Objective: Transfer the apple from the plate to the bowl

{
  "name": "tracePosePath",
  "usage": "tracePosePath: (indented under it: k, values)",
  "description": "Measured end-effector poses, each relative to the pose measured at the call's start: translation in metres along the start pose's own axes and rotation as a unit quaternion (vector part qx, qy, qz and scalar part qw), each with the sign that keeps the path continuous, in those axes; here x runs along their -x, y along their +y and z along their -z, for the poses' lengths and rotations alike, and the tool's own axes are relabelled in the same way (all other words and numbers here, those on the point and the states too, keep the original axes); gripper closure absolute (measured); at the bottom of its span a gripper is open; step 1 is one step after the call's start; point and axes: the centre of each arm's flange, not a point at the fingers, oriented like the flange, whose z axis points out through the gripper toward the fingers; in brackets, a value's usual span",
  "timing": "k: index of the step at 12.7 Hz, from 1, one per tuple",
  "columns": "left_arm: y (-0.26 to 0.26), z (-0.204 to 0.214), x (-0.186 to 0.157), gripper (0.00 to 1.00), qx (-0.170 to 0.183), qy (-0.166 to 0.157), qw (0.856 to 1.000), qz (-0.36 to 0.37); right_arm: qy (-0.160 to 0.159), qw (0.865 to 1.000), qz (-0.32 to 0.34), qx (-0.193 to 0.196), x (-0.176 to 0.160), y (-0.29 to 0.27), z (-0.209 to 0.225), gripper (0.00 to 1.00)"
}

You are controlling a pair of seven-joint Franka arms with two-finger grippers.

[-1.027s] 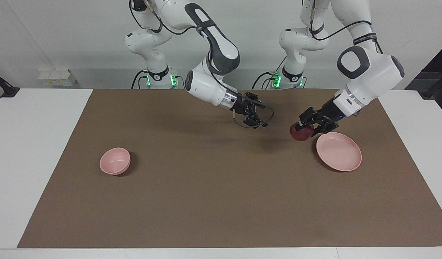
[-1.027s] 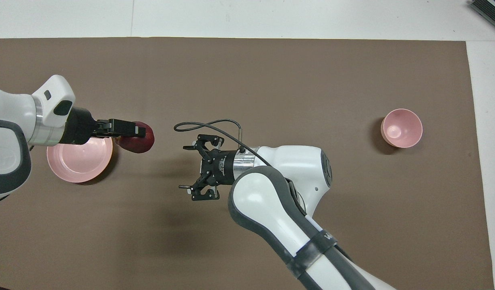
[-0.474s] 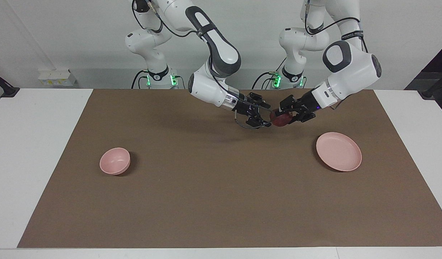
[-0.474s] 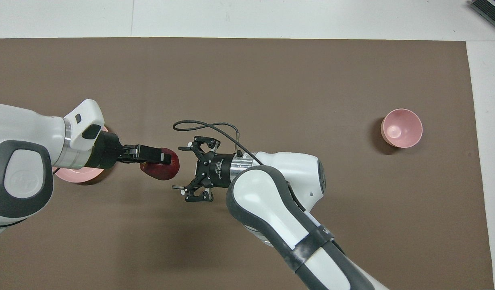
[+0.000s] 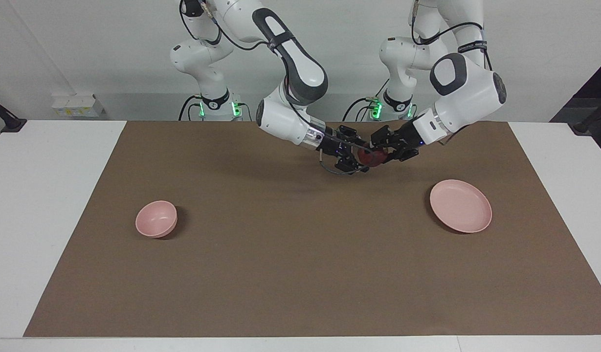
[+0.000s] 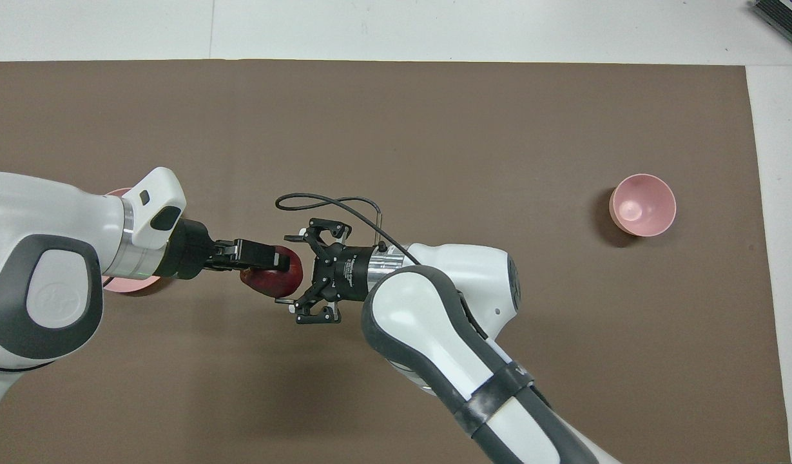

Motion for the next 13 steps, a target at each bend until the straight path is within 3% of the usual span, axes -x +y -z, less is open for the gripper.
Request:
tracePosePath:
  k: [2,4,13]
  values:
    - [0.009,-0.005,0.001,0.23,0.011,0.0,1.0,0.008,-0.001,1.0,0.003,0.0,0.001,0.0,0.0,0.0]
    - [0.01,-0.003,0.0,0.23,0.013,0.005,1.0,0.013,-0.002,1.0,0.005,0.001,0.002,0.002,-0.001,0.21]
    - [0.022,0.005,-0.005,0.24,0.015,0.014,1.0,0.012,-0.01,1.0,0.008,-0.008,0.01,-0.004,0.009,0.23]
